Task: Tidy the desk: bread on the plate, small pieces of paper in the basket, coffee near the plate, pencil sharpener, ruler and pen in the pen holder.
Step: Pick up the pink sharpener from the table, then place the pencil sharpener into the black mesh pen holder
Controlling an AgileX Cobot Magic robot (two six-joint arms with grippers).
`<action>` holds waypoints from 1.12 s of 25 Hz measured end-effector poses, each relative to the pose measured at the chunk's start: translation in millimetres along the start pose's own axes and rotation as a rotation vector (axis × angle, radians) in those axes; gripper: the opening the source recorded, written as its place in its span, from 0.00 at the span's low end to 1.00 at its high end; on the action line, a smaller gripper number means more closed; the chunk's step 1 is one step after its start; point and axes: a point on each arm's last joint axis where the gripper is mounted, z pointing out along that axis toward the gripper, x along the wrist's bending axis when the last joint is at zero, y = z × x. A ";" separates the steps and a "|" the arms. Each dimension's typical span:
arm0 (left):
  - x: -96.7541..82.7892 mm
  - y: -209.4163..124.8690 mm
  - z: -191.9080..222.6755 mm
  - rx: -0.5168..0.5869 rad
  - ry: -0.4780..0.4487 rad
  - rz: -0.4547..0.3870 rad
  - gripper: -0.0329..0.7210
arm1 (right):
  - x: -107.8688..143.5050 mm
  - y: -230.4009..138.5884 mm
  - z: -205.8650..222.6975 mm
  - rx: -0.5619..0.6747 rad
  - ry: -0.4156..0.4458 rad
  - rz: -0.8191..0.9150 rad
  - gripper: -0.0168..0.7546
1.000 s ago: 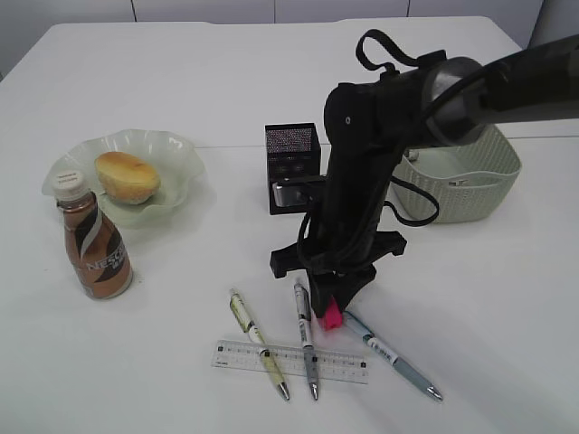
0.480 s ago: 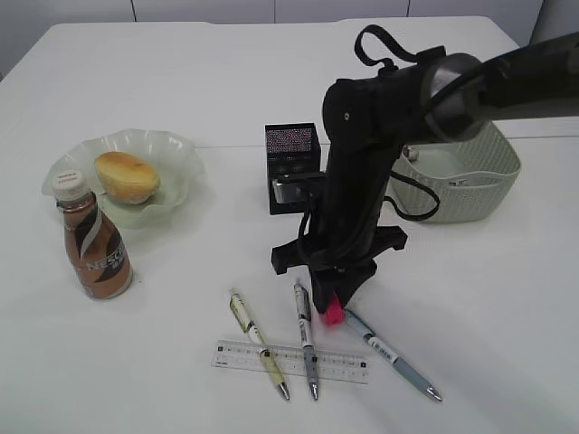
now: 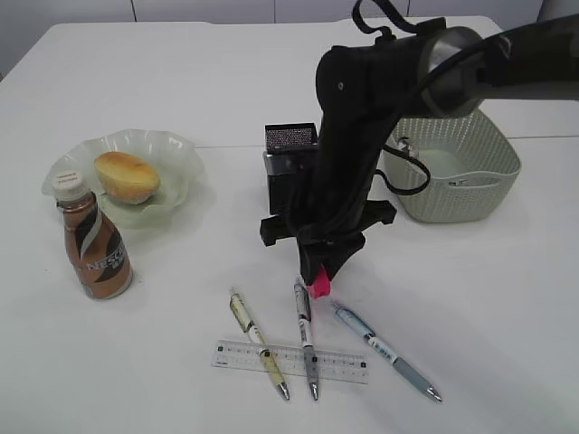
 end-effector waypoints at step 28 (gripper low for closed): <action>0.0 0.0 0.0 0.000 0.000 0.000 0.54 | 9.6 46.3 -116.9 -0.364 -0.048 -0.075 0.28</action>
